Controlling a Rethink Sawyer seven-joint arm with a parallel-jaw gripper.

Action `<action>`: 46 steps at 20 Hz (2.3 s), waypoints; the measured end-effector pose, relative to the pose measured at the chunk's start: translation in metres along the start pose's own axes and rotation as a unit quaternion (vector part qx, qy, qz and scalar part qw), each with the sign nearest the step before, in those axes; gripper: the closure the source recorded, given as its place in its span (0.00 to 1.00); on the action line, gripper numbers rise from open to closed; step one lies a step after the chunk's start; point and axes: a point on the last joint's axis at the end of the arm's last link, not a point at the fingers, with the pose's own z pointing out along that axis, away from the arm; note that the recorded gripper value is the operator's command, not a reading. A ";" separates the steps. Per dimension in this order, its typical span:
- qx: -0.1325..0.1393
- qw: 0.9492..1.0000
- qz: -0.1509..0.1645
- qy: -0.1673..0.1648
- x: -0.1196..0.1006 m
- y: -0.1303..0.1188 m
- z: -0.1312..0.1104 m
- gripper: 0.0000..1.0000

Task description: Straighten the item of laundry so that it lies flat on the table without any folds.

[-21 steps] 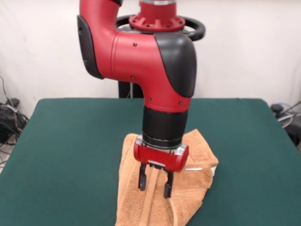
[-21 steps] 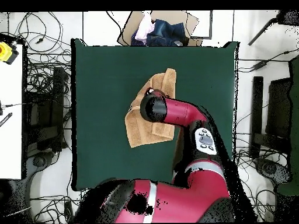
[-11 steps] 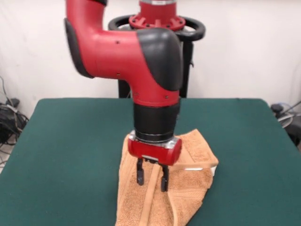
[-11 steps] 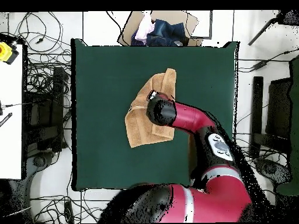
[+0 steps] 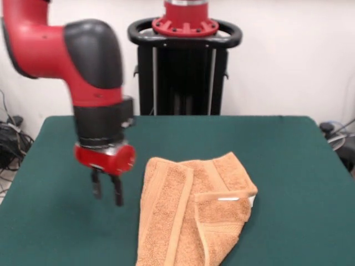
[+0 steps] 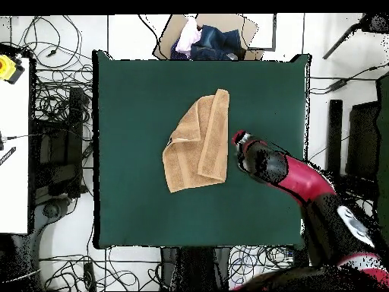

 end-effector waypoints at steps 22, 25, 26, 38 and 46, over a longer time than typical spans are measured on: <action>0.106 0.959 -0.201 0.168 0.057 -0.027 0.037 0.00; 0.053 0.965 -0.192 0.169 0.043 -0.054 0.031 0.00; 0.038 0.966 -0.193 0.168 0.040 -0.061 0.030 0.00; -0.025 0.958 -0.238 0.161 0.039 -0.081 0.025 0.00; -0.028 0.961 -0.241 0.131 0.045 -0.087 0.022 0.00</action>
